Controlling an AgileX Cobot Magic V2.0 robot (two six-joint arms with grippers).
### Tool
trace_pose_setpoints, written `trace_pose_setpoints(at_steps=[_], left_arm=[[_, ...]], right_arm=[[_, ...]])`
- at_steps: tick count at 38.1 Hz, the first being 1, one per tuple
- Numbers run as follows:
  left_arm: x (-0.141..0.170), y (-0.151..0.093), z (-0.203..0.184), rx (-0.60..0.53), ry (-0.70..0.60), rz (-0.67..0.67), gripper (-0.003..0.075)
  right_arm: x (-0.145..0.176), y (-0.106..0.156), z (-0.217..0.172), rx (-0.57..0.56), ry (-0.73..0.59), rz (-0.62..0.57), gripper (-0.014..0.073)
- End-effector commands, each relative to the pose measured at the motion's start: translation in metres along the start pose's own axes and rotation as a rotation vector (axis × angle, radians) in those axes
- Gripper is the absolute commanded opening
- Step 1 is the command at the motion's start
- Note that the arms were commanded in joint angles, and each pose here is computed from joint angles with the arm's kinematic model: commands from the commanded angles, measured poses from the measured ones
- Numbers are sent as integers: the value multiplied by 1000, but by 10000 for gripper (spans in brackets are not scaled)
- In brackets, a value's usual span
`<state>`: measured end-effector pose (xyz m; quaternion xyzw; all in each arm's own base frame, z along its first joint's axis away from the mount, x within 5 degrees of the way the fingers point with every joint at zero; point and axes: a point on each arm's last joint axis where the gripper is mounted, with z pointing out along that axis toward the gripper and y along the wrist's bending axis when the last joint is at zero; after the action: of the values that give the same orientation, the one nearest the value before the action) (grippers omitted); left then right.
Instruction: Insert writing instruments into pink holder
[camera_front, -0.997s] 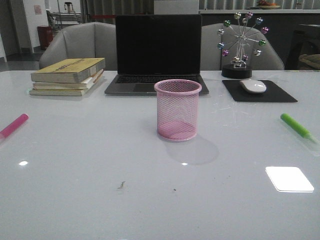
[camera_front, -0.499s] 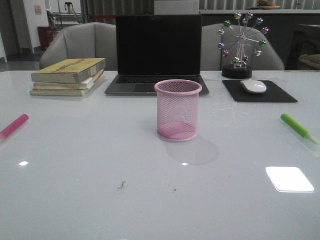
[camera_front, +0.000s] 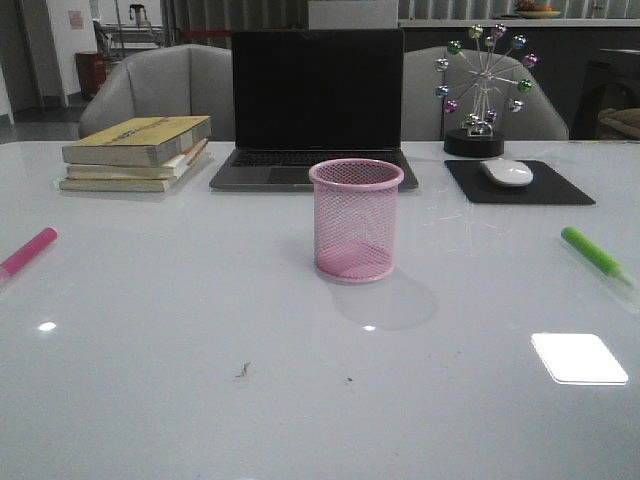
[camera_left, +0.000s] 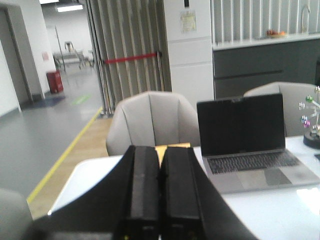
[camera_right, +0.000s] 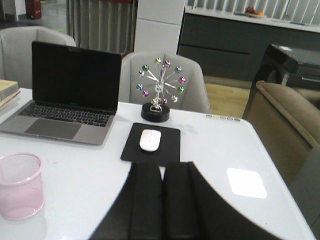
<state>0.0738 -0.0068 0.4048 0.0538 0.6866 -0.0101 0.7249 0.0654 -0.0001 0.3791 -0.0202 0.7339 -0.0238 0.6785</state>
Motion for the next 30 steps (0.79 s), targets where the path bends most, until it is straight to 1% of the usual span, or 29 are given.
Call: trace_pose_setpoints(at_steps=[1, 7, 12, 20, 30], left_arm=[[-11, 1, 17, -1, -41, -21, 94], [1, 0, 45, 5, 62, -22, 94], [10, -1, 58, 8, 119, -22, 94], [26, -3, 68, 19, 184, -61, 94], [28, -3, 68, 22, 185, -77, 94]], right_arm=[[-13, -2, 20, 7, -19, -17, 57], [-3, -1, 50, -2, 100, -16, 57], [1, -1, 62, -5, 145, -15, 57], [5, -1, 69, -7, 174, -15, 57], [5, -1, 69, -7, 174, -15, 57]])
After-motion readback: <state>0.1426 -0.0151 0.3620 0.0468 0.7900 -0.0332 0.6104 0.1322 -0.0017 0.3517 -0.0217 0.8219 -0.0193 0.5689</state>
